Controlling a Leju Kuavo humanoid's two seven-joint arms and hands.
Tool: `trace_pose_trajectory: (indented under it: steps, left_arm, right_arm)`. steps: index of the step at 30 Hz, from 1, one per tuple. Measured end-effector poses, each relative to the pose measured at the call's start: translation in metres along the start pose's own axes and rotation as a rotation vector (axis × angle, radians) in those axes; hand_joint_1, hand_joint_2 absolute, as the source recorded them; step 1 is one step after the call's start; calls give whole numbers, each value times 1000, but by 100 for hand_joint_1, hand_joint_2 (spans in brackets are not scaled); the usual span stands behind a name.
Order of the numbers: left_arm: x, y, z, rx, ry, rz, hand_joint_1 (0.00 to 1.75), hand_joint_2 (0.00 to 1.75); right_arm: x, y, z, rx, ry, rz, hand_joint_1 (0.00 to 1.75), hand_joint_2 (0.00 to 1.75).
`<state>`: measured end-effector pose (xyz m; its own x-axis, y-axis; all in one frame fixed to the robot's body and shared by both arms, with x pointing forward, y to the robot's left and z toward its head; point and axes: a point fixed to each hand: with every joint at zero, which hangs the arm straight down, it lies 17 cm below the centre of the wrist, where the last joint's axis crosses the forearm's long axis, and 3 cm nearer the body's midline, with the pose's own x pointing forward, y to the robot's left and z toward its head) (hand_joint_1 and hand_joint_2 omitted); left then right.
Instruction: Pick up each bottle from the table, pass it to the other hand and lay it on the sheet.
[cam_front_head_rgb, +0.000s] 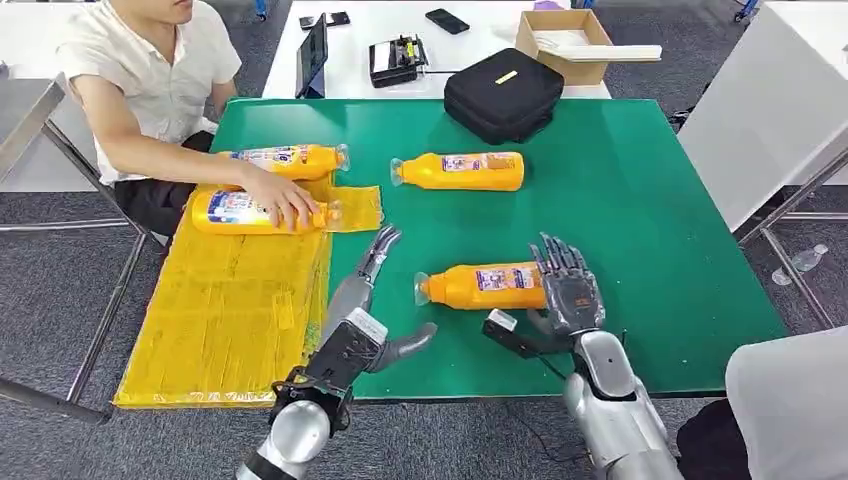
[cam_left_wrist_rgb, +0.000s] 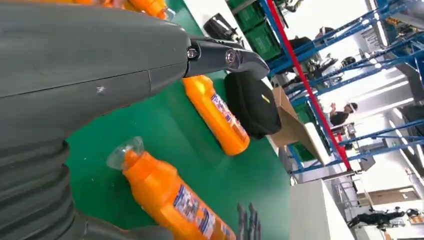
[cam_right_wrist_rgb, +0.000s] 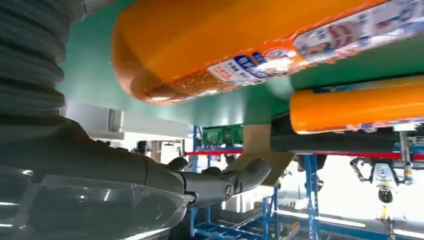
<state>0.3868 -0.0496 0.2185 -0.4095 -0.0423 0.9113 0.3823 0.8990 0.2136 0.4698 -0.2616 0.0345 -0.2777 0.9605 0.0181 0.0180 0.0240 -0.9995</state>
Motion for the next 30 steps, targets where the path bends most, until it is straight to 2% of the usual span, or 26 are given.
trace_pose_trajectory:
  steps: [12,21,30]
  left_arm:
    - [0,-6,-2,-17,-2,-7,0,175]
    - [-15,-30,3,-117,65,39,0,175]
    - [-22,-36,5,-143,89,48,0,175]
  right_arm:
    - [12,13,-14,47,-18,-43,0,175]
    - [7,33,-15,114,-3,-75,0,175]
    - [-7,43,-15,169,35,-57,0,175]
